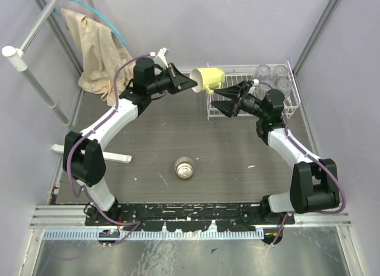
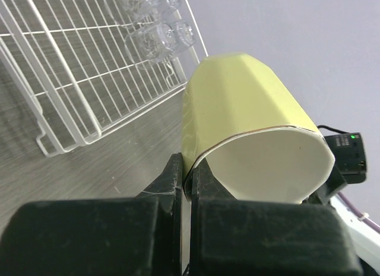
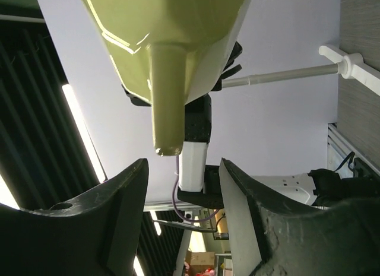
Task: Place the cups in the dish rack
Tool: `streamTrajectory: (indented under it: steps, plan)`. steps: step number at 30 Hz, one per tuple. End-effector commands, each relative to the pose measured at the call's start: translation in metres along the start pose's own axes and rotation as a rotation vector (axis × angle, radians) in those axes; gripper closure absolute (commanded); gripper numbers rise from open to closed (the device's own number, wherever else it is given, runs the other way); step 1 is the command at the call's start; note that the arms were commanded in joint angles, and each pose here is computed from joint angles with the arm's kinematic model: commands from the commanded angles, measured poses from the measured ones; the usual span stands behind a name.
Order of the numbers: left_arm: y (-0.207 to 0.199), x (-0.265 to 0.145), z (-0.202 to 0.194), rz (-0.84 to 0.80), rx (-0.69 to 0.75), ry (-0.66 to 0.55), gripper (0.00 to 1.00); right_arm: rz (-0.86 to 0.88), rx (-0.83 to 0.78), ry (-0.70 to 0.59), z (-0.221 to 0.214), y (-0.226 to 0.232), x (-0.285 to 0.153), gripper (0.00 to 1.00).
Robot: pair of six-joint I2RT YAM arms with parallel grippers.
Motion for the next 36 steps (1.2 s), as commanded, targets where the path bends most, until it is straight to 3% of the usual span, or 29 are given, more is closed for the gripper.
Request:
streamTrajectory:
  steps: [1, 13, 21, 36]
  plan:
    - [-0.047, -0.014, 0.029, -0.164, 0.032, -0.095, 1.0, 0.088, -0.064, 0.023, -0.004, 0.024, 0.008, 0.44]
    - [-0.05, -0.019, 0.021, -0.178, 0.006, -0.08, 1.0, 0.103, -0.066, 0.051, -0.006, 0.025, 0.026, 0.5]
    - [-0.052, -0.021, 0.015, -0.196, -0.01, -0.05, 1.0, 0.106, -0.064, 0.064, -0.006, 0.024, 0.032, 0.59]
    - [-0.054, -0.024, 0.009, -0.21, -0.026, -0.022, 1.0, 0.111, -0.067, 0.073, -0.004, 0.025, 0.039, 0.62]
Point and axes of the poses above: each gripper's point midway between its finger pads, its own x axis out along the fingers, its own y axis along the line the jaws close on, z = x × y, the point moved 3 cm from there along -x, back along the fingers, and after that the axes turned 7 degrees about x, right-handed, at the moved point
